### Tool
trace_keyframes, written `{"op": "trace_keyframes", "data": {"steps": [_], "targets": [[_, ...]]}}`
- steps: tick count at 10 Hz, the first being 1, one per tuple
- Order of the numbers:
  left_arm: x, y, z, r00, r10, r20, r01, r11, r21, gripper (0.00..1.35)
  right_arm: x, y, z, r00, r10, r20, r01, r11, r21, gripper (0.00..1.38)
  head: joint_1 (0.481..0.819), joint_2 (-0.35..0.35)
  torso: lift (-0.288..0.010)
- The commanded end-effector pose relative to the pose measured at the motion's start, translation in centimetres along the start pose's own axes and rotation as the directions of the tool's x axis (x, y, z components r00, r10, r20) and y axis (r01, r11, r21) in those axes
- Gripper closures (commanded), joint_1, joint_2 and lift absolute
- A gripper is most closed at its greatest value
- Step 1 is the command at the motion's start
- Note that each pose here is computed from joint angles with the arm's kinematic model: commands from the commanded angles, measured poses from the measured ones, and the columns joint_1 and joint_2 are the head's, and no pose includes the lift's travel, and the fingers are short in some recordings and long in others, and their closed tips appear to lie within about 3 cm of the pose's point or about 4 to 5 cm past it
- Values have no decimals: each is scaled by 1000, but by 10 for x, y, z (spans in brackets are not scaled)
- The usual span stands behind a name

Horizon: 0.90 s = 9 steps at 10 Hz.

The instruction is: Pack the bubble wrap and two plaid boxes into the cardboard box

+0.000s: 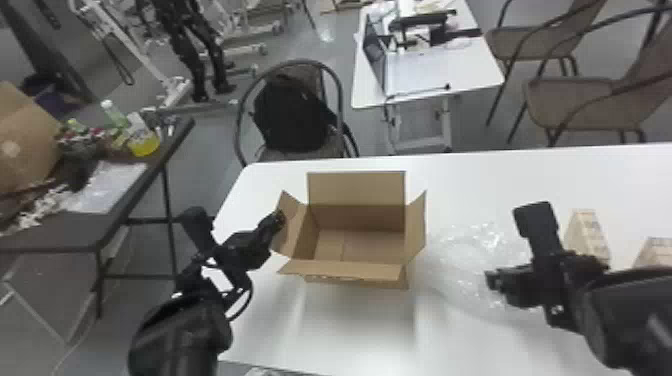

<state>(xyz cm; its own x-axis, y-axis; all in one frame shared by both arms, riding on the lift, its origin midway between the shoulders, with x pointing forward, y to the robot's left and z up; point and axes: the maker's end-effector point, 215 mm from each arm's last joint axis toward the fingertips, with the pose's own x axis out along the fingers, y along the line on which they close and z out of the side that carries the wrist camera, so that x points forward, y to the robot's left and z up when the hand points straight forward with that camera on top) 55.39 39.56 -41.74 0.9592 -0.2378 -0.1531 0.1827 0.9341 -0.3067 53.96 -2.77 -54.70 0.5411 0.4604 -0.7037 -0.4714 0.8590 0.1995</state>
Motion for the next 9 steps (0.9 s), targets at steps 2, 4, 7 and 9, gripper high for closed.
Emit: {"op": "trace_keyframes", "data": {"steps": [2, 4, 7, 9], "targets": [[-4, 3, 0, 1000, 10, 11, -10, 1000, -6, 1219, -13, 24, 29, 995, 39, 94, -38, 999, -8, 1075, 695, 350, -50], [-7, 6, -1, 1000, 18, 17, -18, 1000, -12, 1219, -53, 33, 74, 975, 34, 220, -21, 998, -63, 1075, 695, 350, -50], [-11, 8, -1, 999, 26, 25, -26, 1000, -18, 1219, -127, 25, 126, 924, 2, 381, 20, 998, -54, 1075, 695, 350, -50], [-12, 10, -2, 999, 36, 27, -35, 999, -21, 1219, -167, 51, 179, 869, 68, 490, -22, 995, -100, 1075, 695, 350, -50]]}}
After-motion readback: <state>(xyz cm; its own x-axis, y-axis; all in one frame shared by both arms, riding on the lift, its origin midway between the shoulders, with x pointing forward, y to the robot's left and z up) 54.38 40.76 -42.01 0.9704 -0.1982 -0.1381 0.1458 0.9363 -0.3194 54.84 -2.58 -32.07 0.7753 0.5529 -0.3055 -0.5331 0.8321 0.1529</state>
